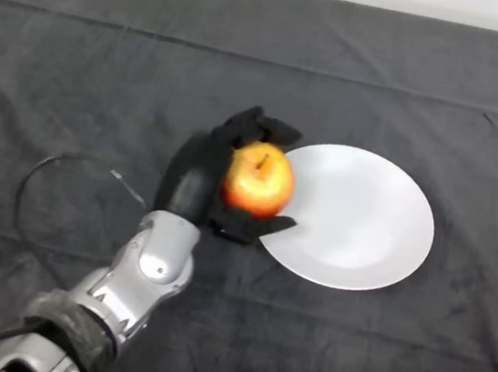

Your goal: Move the apple to the plate

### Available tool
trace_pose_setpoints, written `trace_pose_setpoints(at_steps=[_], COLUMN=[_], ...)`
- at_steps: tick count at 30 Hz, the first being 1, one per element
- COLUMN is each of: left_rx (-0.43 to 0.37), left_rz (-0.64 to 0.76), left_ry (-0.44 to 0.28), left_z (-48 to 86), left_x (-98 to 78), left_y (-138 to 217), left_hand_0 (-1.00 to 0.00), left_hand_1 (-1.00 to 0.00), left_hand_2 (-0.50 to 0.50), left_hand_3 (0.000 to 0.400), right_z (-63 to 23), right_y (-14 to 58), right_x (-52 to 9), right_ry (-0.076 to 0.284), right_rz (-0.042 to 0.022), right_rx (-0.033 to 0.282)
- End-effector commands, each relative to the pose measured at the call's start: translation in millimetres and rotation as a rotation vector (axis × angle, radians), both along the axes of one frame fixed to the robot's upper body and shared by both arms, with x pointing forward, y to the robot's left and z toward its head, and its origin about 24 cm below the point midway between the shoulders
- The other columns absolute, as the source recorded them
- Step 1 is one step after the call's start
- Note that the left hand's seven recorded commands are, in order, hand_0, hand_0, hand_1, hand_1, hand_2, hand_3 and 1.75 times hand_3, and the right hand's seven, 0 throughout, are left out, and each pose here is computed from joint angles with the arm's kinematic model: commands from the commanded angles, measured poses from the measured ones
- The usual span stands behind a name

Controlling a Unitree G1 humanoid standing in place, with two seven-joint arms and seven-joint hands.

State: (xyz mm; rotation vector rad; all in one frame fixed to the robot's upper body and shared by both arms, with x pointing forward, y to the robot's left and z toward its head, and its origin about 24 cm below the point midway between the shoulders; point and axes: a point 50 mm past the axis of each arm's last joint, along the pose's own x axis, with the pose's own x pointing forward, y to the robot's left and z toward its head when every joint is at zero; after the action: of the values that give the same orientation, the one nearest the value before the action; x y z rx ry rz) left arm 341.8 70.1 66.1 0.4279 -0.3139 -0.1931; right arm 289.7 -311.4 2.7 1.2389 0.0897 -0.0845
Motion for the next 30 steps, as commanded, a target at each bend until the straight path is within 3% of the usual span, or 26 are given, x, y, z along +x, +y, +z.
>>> trace_pose_setpoints(at_steps=[1, 20, 21, 22, 23, 24, 25, 30], left_rx=[0.000, 0.090, 0.096, 0.100, 0.106, 0.110, 0.114, 0.127], left_rz=[-0.019, -0.181, -0.186, -0.189, -0.193, -0.196, -0.198, -0.200], left_ry=[-0.052, -0.004, -0.002, 0.000, 0.003, 0.004, 0.006, 0.013], left_z=[20.5, 8.4, 7.9, 7.5, 7.0, 6.7, 6.5, 6.0], left_x=[9.5, -6.9, -7.1, -7.1, -7.0, -6.9, -6.6, -4.9], left_y=[-14, -60, -61, -61, -61, -61, -61, -60], left_hand_0=[-1.00, -1.00, -1.00, -0.85, -0.47, -0.27, 0.00, 0.00], left_hand_1=[-1.00, -1.00, -0.81, -0.59, 0.00, 0.00, 0.00, 0.00], left_hand_2=[0.00, 0.00, -0.09, -0.13, -0.24, -0.14, 0.00, 0.00], left_hand_3=[0.400, 0.400, 0.398, 0.339, 0.188, 0.110, 0.000, 0.000], right_z=[4.4, 4.5, 4.5, 4.5, 4.5, 4.6, 4.6, 4.6], right_y=[-9.8, -10.0, -10.0, -10.1, -10.1, -10.1, -10.1, -10.1], right_x=[-2.1, -2.1, -2.1, -2.1, -2.1, -2.1, -2.1, -2.1], right_ry=[-0.002, -0.003, -0.003, -0.004, -0.004, -0.004, -0.004, -0.004], right_rz=[-0.0260, -0.0261, -0.0261, -0.0261, -0.0261, -0.0261, -0.0261, -0.0261], right_rx=[-0.019, -0.015, -0.015, -0.015, -0.015, -0.014, -0.014, -0.014])
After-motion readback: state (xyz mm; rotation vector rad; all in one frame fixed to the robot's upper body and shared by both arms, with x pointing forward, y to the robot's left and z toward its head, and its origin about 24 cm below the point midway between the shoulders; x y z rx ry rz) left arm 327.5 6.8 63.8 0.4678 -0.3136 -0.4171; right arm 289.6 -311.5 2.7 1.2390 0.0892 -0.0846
